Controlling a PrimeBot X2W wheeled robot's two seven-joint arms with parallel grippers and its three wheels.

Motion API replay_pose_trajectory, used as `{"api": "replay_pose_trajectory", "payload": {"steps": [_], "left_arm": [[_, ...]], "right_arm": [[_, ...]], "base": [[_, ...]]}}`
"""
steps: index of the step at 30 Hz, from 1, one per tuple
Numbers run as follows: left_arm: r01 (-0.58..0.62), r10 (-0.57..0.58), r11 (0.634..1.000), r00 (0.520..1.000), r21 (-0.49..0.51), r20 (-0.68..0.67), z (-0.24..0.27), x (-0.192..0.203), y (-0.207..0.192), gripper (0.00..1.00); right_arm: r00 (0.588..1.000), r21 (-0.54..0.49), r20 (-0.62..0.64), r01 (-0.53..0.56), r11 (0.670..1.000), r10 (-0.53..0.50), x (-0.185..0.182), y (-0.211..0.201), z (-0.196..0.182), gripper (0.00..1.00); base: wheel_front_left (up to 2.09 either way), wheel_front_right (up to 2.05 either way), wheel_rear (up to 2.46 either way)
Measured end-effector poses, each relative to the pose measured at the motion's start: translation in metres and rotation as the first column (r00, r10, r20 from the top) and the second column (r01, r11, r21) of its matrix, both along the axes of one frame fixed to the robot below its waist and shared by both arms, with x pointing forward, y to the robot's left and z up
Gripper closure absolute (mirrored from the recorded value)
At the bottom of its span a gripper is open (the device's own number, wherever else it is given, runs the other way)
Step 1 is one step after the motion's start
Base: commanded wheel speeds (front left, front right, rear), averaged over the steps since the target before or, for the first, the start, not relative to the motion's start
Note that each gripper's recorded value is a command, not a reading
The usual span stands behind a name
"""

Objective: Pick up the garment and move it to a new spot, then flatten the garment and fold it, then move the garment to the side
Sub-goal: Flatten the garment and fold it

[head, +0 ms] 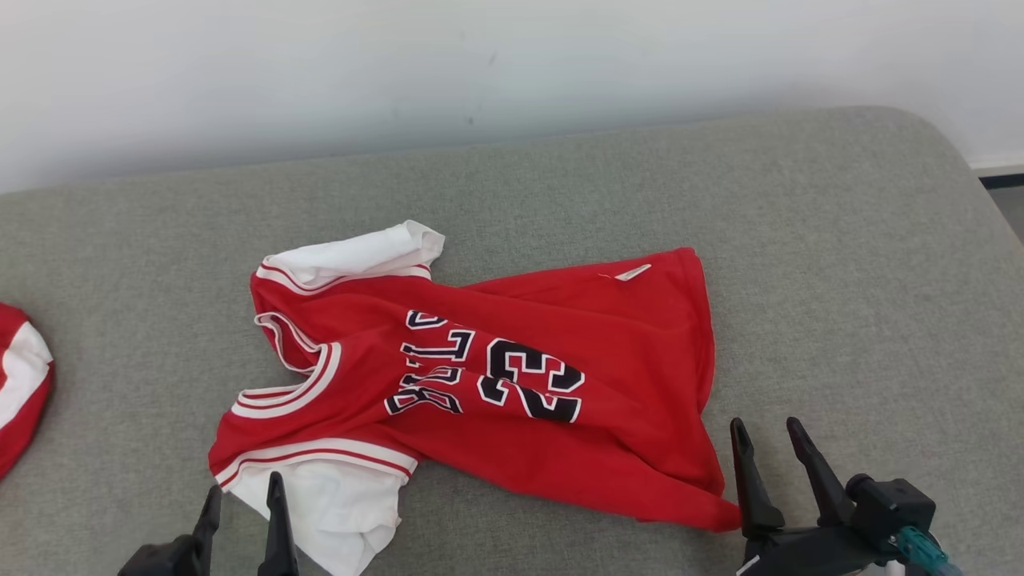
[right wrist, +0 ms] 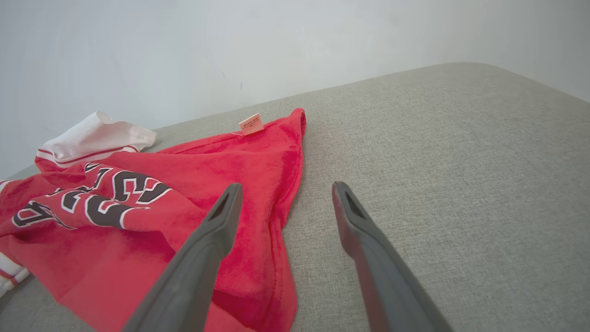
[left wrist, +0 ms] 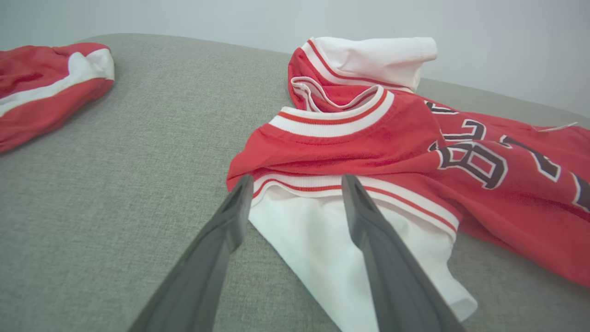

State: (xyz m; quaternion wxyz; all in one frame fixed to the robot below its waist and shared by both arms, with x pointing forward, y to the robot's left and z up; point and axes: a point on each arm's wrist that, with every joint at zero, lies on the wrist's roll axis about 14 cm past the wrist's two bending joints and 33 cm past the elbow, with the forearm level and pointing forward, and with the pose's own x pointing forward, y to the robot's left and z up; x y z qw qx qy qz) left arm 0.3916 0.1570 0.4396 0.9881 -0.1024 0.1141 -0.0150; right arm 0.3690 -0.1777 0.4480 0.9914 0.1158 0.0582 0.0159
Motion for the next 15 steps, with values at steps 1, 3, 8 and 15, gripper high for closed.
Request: {"api": "replay_pose_trajectory", "payload": {"steps": [1, 3, 8, 15], "left_arm": [[-0.004, 0.004, 1.0, 1.0, -0.018, 0.013, 0.003, -0.003, -0.001, 0.0], [-0.003, 0.006, 0.999, 0.997, -0.046, 0.077, 0.02, -0.005, -0.004, 0.0], [0.022, -0.006, 0.997, 0.98, -0.079, 0.196, 0.047, -0.026, -0.012, 0.0], [0.009, 0.005, 0.999, 0.964, -0.052, 0.265, 0.058, -0.052, 0.001, 0.0]], "right_arm": [[1.0, -0.002, 0.004, 0.002, 1.0, -0.002, 0.0, -0.001, 0.002, 0.0], [1.0, -0.01, 0.006, 0.007, 1.0, -0.007, -0.002, -0.003, 0.003, 0.0], [1.0, -0.027, 0.003, 0.004, 1.0, -0.004, -0.008, -0.004, 0.006, 0.0], [1.0, -0.038, -0.005, -0.011, 0.999, 0.011, -0.017, -0.002, 0.011, 0.0]], "base": [[0.0, 0.0, 0.0], [0.0, 0.0, 0.0], [0.0, 0.0, 0.0], [0.0, 0.0, 0.0]]}}
